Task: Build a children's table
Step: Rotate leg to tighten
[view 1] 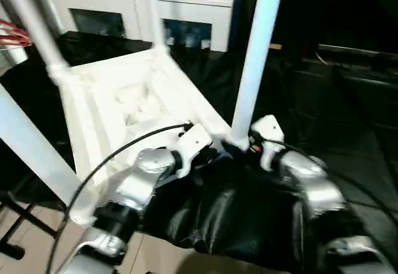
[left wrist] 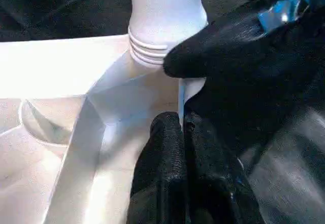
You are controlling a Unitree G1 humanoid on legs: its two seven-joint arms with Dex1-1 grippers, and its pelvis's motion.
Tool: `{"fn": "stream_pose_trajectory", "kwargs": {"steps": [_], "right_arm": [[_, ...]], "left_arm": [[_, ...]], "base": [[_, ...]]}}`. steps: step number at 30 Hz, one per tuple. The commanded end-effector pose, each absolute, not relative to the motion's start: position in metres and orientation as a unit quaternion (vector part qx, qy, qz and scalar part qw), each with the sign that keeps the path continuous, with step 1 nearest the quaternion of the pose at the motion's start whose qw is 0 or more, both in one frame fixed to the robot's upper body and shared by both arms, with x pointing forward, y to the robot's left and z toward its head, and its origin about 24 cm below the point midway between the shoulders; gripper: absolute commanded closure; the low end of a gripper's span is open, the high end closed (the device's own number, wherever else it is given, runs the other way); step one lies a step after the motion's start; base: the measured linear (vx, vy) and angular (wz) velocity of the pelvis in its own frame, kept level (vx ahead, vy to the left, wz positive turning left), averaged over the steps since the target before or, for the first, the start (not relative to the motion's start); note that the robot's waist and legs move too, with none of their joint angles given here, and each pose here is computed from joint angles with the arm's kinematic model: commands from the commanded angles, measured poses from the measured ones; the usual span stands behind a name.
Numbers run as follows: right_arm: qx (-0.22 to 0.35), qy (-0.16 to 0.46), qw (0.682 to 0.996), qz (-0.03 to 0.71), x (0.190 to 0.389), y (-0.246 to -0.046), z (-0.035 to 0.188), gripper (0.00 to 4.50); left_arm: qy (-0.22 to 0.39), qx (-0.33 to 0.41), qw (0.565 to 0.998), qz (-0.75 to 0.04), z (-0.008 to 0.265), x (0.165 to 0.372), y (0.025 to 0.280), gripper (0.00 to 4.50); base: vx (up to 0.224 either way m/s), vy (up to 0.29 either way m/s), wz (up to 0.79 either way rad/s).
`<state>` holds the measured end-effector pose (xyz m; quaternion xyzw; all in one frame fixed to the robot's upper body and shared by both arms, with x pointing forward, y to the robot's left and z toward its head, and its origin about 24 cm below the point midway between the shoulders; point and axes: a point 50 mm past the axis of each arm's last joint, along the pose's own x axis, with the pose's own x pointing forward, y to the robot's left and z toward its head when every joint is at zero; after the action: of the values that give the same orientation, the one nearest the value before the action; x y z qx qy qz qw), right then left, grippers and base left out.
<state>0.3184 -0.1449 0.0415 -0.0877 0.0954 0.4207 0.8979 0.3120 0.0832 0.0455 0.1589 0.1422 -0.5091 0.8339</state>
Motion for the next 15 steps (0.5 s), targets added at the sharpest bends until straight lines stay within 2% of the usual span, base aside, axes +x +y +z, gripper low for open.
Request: {"fn": "stream_pose_trajectory", "kwargs": {"steps": [1,7,10,15], "right_arm": [[-0.09,0.099,0.861,0.49,0.309,-0.135,0.041,0.61],[-0.109,0.11,0.818,0.553,0.303,-0.149,0.049,0.61],[-0.117,0.114,0.81,0.564,0.303,-0.151,0.05,0.94],[-0.128,0.125,0.788,0.588,0.299,-0.152,0.051,1.23]], "left_arm": [[0.086,0.146,0.807,-0.565,0.062,0.306,0.072,4.5],[0.112,0.159,0.758,-0.622,0.059,0.297,0.088,4.5],[0.12,0.162,0.746,-0.635,0.058,0.296,0.092,4.5],[0.126,0.168,0.737,-0.642,0.059,0.297,0.099,4.5]], "base": [[0.0,0.0,0.0],[0.0,0.0,0.0],[0.0,0.0,0.0],[0.0,0.0,0.0]]}}
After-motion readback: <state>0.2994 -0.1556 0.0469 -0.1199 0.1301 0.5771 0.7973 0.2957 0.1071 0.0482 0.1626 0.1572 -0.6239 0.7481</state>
